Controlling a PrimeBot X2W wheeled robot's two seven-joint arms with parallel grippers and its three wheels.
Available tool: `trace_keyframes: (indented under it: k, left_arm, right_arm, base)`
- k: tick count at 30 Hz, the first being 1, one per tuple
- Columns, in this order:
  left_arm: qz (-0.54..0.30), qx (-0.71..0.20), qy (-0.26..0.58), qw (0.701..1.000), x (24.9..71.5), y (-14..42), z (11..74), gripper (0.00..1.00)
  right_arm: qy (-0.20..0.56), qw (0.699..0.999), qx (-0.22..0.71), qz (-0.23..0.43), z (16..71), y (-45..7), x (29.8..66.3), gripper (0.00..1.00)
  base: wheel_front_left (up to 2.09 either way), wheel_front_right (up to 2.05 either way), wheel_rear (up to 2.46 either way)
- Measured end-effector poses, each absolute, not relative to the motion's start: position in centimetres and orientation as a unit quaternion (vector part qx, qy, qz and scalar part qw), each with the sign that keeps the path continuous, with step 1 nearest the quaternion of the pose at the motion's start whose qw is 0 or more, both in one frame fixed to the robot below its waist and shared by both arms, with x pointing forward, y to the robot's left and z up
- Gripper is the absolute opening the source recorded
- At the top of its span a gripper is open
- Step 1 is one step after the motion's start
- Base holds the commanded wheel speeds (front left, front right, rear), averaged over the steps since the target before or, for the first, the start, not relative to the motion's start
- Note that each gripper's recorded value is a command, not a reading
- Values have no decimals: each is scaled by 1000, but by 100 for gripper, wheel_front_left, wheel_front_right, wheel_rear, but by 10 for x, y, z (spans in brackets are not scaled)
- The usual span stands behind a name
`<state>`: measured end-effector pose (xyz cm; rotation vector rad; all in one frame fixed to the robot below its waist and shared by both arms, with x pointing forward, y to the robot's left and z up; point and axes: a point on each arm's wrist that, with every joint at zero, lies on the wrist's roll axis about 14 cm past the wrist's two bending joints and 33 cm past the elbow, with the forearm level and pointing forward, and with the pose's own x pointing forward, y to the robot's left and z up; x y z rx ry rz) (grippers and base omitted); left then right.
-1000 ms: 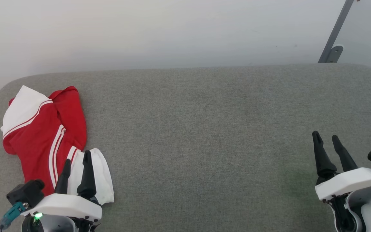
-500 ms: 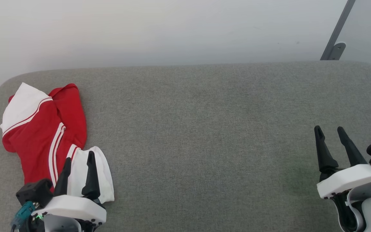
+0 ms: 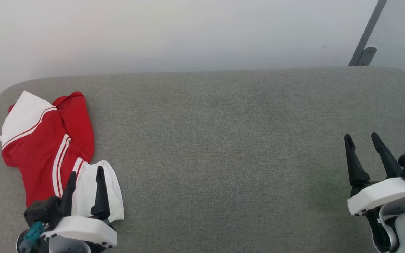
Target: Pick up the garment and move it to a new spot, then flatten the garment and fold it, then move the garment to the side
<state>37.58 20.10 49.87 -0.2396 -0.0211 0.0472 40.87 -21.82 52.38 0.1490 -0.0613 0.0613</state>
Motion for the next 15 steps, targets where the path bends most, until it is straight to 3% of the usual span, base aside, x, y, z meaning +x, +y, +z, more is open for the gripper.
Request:
trace_keyframes:
  k: [15]
  left_arm:
    - [14,-66,-11,998,375,201,493,100]
  right_arm:
    - [-40,998,24,30,525,-224,409,100]
  base:
    - [0,0,0]
